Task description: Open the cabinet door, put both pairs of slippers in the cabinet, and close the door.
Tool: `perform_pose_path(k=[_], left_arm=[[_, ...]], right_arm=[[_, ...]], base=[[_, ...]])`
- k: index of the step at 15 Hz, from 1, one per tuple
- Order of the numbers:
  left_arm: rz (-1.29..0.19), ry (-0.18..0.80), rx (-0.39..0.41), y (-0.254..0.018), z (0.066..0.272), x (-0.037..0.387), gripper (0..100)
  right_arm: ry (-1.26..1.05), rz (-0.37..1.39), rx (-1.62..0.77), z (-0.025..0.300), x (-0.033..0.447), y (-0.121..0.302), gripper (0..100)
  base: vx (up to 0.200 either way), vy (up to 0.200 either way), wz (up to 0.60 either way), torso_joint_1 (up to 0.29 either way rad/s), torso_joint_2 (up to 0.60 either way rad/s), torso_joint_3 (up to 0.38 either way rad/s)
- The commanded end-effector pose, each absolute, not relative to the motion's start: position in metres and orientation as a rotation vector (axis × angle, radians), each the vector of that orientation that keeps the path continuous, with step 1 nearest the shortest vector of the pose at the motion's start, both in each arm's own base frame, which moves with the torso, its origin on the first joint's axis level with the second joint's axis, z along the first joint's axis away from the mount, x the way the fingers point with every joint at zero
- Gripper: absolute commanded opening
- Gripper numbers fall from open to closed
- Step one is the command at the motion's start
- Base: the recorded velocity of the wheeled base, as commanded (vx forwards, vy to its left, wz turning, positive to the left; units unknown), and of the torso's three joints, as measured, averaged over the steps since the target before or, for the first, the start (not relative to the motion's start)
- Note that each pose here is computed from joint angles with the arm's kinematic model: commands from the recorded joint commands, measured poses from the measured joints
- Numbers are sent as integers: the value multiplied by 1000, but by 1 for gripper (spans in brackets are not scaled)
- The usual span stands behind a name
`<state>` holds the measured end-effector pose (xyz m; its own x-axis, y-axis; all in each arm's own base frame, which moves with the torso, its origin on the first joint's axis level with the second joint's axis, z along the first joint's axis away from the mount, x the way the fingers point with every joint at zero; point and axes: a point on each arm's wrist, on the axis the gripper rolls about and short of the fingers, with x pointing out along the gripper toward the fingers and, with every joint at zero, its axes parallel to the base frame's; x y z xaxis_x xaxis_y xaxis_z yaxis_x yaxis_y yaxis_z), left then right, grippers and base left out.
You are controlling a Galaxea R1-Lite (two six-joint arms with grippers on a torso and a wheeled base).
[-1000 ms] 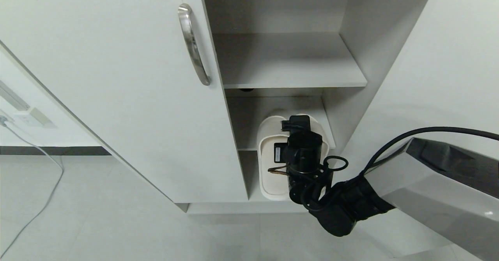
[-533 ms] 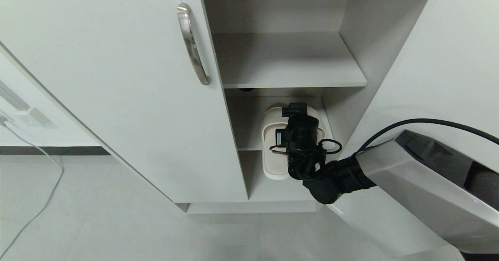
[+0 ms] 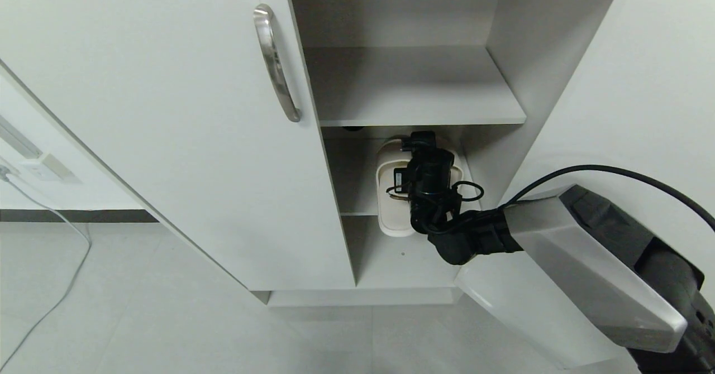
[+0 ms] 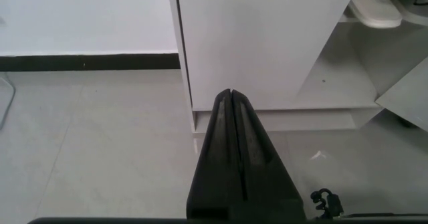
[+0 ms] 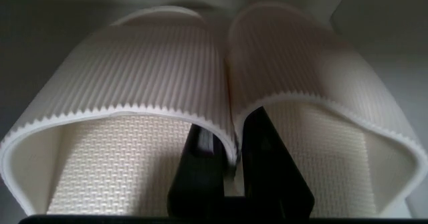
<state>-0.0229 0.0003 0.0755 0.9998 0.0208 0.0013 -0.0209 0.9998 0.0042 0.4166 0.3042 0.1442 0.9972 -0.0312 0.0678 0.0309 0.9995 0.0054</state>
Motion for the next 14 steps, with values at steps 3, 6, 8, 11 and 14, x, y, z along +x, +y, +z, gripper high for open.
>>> perform_pose_path(k=[3,6,8,11,14], left_arm=[[21,0,5,0,75,-23,0],[21,0,5,0,75,-23,0],[23,0,5,0,75,-23,0],[23,0,5,0,75,-23,0],[23,0,5,0,75,-23,0]], right_arm=[[-68,-45,3,139,426,302,0],[-68,-48,3,139,428,302,0],[-66,-48,2,139,428,302,0],[-56,-46,-6,136,428,303,0],[-48,-46,-10,132,429,303,100]], base=[[0,0,0,0,0,0],[0,0,0,0,0,0],[0,0,0,0,0,0],[0,0,0,0,0,0],[0,0,0,0,0,0]])
